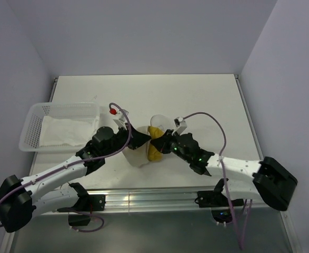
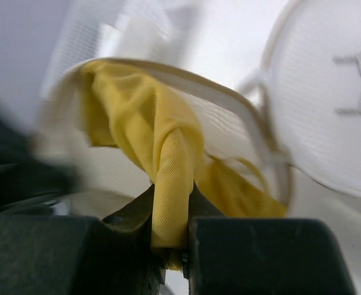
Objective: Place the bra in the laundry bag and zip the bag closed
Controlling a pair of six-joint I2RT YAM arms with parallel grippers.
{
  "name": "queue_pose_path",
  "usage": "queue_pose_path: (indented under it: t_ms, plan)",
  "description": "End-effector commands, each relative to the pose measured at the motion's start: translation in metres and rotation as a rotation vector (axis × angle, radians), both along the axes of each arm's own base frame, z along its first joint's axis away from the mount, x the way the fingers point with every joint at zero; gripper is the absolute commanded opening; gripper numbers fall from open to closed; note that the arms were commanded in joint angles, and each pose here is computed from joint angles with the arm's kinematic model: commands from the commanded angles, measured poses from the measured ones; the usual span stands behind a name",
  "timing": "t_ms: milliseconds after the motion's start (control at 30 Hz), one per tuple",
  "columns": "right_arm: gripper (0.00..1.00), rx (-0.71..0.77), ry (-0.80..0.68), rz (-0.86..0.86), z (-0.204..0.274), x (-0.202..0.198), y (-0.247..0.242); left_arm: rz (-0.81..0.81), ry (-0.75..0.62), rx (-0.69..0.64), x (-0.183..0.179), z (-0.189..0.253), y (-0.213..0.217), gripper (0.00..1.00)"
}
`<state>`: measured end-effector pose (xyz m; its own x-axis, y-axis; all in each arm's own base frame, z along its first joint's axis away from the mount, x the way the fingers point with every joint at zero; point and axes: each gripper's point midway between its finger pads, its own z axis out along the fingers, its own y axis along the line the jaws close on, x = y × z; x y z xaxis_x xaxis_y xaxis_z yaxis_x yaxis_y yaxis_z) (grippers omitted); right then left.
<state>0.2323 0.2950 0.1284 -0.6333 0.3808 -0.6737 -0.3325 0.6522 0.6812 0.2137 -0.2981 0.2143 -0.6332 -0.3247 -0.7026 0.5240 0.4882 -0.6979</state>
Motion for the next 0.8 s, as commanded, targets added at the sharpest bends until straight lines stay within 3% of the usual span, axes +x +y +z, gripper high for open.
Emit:
queue_pose_path:
  t_ms: [0,133,267,533,767]
  plan:
    - [0.00,0.123,-0.179,0.016,0.074,-0.006,-0.009,-0.100,-0.056,-0.063,-0.001,0.025,-0.024,0.00]
    - [0.00,0.049,-0.176,0.133,0.076,-0.035,-0.019,-0.230,-0.123,-0.090,-0.004,0.053,-0.066,0.00]
    - [0.00,0.025,-0.162,0.262,0.076,-0.055,-0.015,-0.246,-0.117,-0.102,-0.010,0.047,-0.070,0.00]
    - [0.00,0.016,-0.100,0.150,0.054,-0.019,0.001,-0.172,-0.039,-0.119,-0.021,-0.003,-0.033,0.00]
    - [0.00,-0.084,-0.002,0.060,0.035,0.009,0.034,-0.107,-0.058,-0.092,-0.017,-0.004,-0.015,0.00]
